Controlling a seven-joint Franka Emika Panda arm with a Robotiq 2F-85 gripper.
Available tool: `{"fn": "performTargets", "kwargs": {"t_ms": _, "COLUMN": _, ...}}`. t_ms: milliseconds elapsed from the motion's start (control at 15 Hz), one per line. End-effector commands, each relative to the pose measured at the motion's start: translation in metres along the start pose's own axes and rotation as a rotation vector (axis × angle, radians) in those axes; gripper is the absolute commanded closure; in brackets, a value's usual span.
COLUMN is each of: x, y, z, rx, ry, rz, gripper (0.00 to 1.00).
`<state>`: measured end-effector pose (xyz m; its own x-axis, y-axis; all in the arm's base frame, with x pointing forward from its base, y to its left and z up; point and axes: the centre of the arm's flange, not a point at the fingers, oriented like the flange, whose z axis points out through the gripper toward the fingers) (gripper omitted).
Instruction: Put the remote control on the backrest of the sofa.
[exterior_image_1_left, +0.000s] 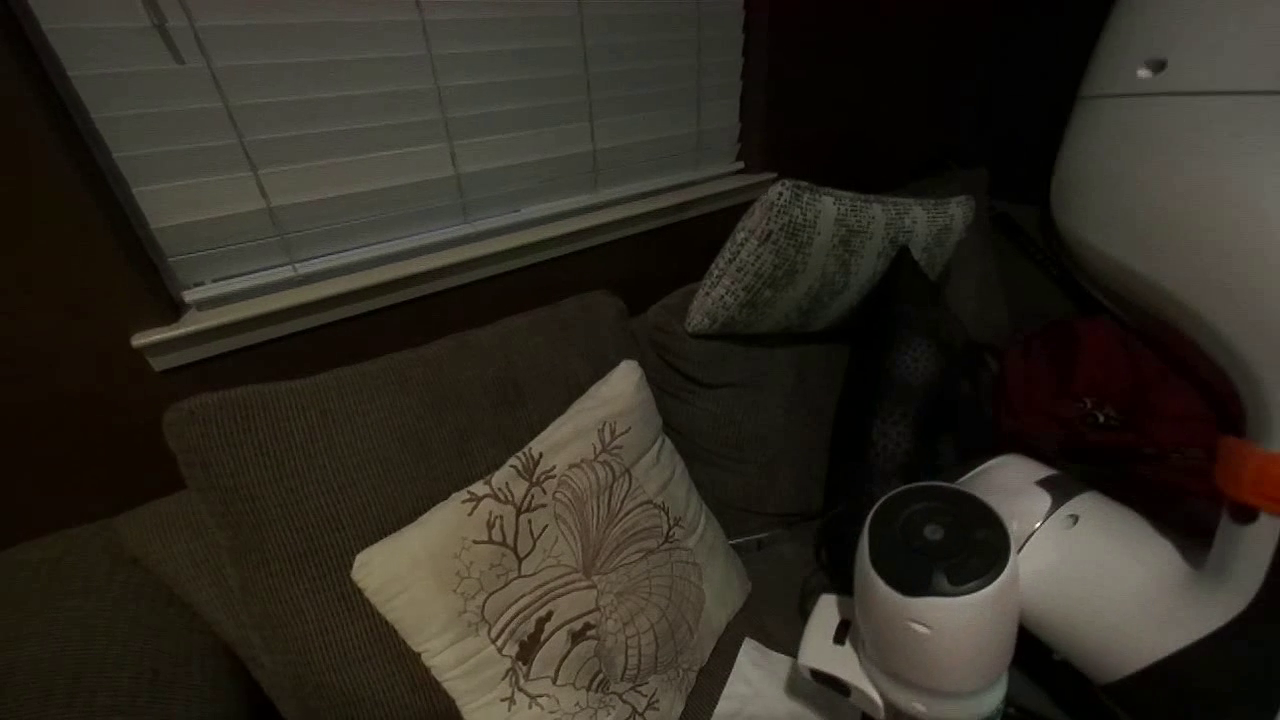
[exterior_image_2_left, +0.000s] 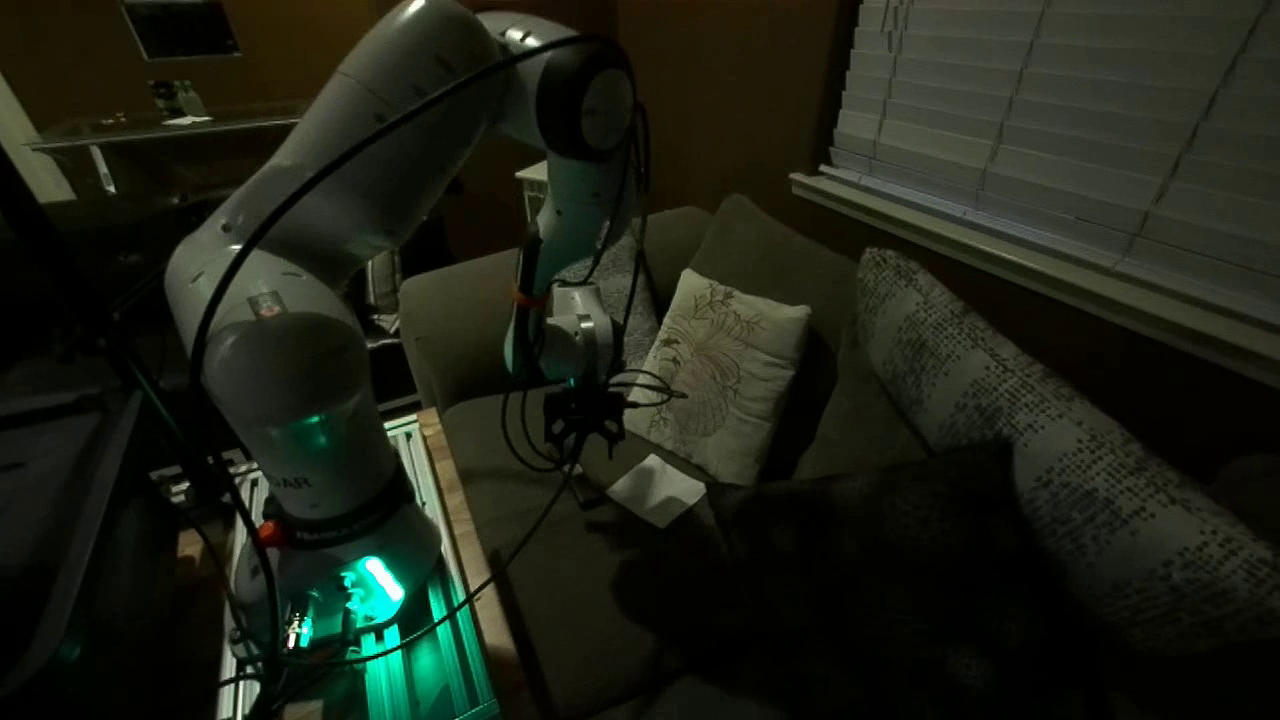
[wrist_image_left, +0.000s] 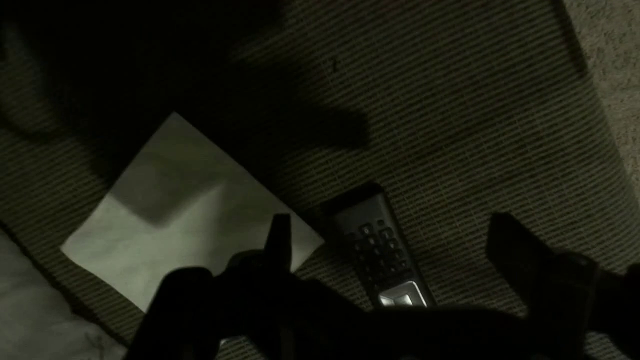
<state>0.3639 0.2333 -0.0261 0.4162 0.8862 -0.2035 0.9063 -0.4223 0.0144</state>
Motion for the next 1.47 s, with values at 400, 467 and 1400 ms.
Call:
{"fn": "performTargets", "kwargs": {"t_ms": 400, "x": 0.05, "y": 0.03, "z": 0.048, "rx": -0.176, "ry": -0.013, "rz": -0.088, "gripper": 0.0}}
{"fn": "performTargets", "kwargs": {"t_ms": 467, "x": 0.062, "y": 0.031, "z": 0.054, "rx": -0.187, "ry": 0.009, "rz": -0.105, "gripper": 0.0}}
{"fn": "performTargets", "kwargs": {"t_ms": 1400, "x": 0.125, "y": -0.029, "z": 0.095, "rx": 0.067, "ry": 0.327, "rz": -0.388, "gripper": 0.0}}
